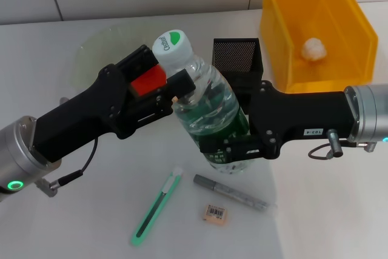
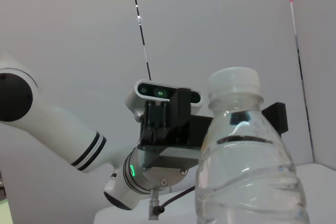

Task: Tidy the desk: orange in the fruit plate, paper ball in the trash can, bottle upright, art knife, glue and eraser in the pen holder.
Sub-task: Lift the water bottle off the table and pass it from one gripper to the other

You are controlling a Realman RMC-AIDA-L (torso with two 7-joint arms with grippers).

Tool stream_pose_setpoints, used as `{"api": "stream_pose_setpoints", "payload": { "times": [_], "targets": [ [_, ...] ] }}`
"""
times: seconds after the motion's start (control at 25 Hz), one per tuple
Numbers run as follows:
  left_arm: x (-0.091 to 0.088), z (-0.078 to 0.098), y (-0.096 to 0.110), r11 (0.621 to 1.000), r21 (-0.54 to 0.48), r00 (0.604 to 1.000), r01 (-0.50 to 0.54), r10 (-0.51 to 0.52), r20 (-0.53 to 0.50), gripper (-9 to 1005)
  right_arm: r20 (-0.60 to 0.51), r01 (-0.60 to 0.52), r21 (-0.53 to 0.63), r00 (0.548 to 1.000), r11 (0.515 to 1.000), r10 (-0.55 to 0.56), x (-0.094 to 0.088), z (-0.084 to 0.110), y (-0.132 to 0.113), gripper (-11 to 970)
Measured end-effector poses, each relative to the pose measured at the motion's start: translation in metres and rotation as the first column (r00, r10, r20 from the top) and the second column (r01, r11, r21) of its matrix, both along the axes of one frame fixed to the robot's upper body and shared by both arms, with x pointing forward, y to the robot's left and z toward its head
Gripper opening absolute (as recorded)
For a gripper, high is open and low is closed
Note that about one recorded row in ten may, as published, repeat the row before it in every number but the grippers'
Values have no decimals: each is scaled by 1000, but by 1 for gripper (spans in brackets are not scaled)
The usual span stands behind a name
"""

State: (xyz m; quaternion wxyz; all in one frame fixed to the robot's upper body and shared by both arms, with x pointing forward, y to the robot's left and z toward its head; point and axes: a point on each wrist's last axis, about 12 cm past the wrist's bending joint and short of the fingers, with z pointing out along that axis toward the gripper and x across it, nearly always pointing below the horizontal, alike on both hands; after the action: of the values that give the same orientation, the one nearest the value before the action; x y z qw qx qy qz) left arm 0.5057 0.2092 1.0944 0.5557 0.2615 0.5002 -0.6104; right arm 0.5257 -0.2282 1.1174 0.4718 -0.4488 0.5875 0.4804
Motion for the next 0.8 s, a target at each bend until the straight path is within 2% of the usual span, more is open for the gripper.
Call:
{"api": "stream_pose_setpoints", "payload": {
  "times": [0.8],
  "targets": [
    [3, 3, -6, 999, 3, 999, 38, -38, -7, 666, -18, -19, -7, 1000, 1000, 19, 0, -3, 5, 787]
  ]
}}
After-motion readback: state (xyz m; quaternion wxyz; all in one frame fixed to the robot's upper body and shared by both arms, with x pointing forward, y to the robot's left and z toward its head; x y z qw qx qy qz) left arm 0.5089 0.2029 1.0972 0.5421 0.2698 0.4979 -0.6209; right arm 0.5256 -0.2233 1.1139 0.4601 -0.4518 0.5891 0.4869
